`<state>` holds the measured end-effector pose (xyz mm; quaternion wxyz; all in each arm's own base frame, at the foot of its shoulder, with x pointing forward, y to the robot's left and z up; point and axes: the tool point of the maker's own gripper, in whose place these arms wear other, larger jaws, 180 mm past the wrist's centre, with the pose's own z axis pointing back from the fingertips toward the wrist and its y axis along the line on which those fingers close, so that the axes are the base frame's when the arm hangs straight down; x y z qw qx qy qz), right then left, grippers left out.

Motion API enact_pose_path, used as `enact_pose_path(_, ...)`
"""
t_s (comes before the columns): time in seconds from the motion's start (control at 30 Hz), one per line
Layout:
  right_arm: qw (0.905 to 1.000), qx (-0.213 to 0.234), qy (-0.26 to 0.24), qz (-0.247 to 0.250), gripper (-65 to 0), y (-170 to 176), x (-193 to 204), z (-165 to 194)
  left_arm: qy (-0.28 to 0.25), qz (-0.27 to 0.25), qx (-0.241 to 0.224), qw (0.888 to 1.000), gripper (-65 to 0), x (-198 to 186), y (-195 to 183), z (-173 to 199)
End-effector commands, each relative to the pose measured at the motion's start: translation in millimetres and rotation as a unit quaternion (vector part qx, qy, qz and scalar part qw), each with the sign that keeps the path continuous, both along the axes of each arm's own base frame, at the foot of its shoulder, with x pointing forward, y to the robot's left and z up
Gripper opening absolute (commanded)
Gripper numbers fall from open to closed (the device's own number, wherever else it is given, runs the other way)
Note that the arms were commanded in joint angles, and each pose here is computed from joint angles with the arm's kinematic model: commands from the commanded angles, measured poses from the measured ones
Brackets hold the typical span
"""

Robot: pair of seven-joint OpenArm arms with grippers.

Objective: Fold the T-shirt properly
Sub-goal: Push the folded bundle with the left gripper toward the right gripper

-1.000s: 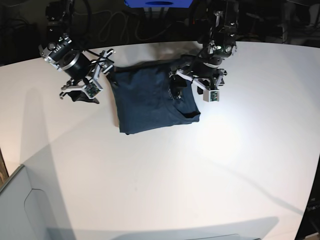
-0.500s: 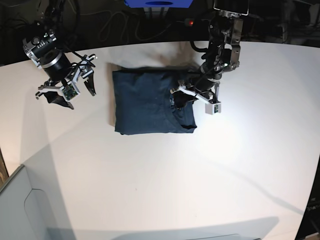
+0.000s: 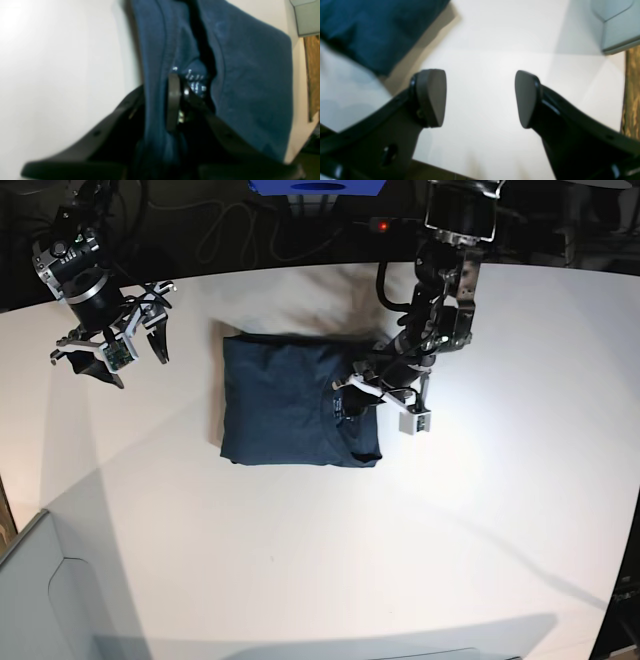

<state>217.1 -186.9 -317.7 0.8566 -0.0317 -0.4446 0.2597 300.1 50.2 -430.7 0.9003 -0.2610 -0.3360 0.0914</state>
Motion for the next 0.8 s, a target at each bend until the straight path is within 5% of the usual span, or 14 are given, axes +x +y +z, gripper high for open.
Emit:
enact_pose_path(0.0, 0.9998, -0.002, -0.018, 0.005, -24.3, -3, 1, 11, 0.019, -0.022, 0.029, 0.999, -65.0, -2, 2, -8)
enact_pose_path(0.17, 0.9998, -0.002, -0.014, -0.015, -24.3, -11, -3, 9, 0.006, -0.126, 0.084, 0.988, -65.0, 11, -23, -11)
enact_pose_path(0.37, 0.9984, -0.004, -0.016, -0.053, -24.3, -28, -8, 10, -0.015, -0.245, 0.163, 0.956, -65.0, 23, -45, -15)
enact_pose_path(0.47, 0.9978, -0.009, -0.015, -0.063, -24.3, -35, -10, 10, -0.024, -0.296, 0.207, 0.932, -65.0, 28, -53, -19)
enact_pose_path(0.77, 0.9969, -0.010, 0.009, -0.077, -24.4, -40, -29, 1, -0.131, -0.426, 0.342, 0.827, -65.0, 42, -96, -12)
